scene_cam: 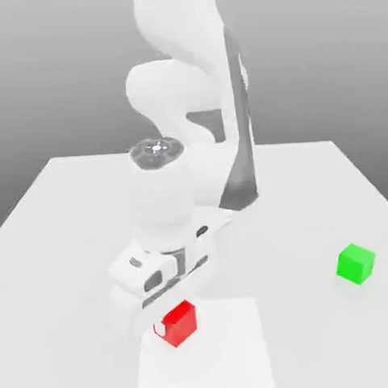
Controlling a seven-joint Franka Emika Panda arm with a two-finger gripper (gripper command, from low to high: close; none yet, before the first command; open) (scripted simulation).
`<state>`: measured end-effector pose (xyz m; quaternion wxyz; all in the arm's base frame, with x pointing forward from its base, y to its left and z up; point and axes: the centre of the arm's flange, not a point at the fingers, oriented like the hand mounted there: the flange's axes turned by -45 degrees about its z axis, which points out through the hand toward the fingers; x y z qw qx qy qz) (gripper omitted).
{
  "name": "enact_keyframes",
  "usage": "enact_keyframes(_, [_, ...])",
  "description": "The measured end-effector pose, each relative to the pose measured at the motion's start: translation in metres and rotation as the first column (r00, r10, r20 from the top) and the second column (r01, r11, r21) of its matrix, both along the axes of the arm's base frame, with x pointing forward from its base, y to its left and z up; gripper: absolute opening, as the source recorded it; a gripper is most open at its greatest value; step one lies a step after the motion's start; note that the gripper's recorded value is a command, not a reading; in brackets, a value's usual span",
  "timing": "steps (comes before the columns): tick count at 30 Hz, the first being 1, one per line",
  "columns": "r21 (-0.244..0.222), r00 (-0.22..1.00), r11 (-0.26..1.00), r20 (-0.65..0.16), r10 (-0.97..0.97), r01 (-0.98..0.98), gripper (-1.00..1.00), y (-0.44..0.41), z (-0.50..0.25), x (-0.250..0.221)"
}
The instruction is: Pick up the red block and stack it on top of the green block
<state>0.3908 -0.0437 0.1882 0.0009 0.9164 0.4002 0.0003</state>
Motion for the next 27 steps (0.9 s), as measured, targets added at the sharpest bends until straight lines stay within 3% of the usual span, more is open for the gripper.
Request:
enact_keyframes(2, [0.003, 1.0, 1.0, -0.002, 0.011, -0.011, -1.0, 0.008, 0.016, -0.001])
enact_keyframes(8, [0.016, 0.969, 0.969, -0.006, 0.248, -0.248, -1.0, 0.166, 0.034, -0.021])
enact_keyframes(16, [0.007, 0.874, 0.874, -0.005, 0.486, -0.486, -1.0, 0.329, 0.054, -0.128])
enact_keyframes(18, [0.003, 0.854, 0.854, -0.003, 0.52, -0.52, -1.0, 0.349, 0.049, -0.15])
enact_keyframes(23, [0.001, 0.851, 0.851, -0.002, 0.525, -0.525, -1.0, 0.353, 0.002, -0.156])
enact_keyframes(24, [0.001, 0.851, 0.851, -0.002, 0.525, -0.525, 1.0, 0.353, -0.005, -0.156])
enact_keyframes(27, [0.001, 0.851, 0.851, -0.002, 0.525, -0.525, 1.0, 0.353, -0.005, -0.156])
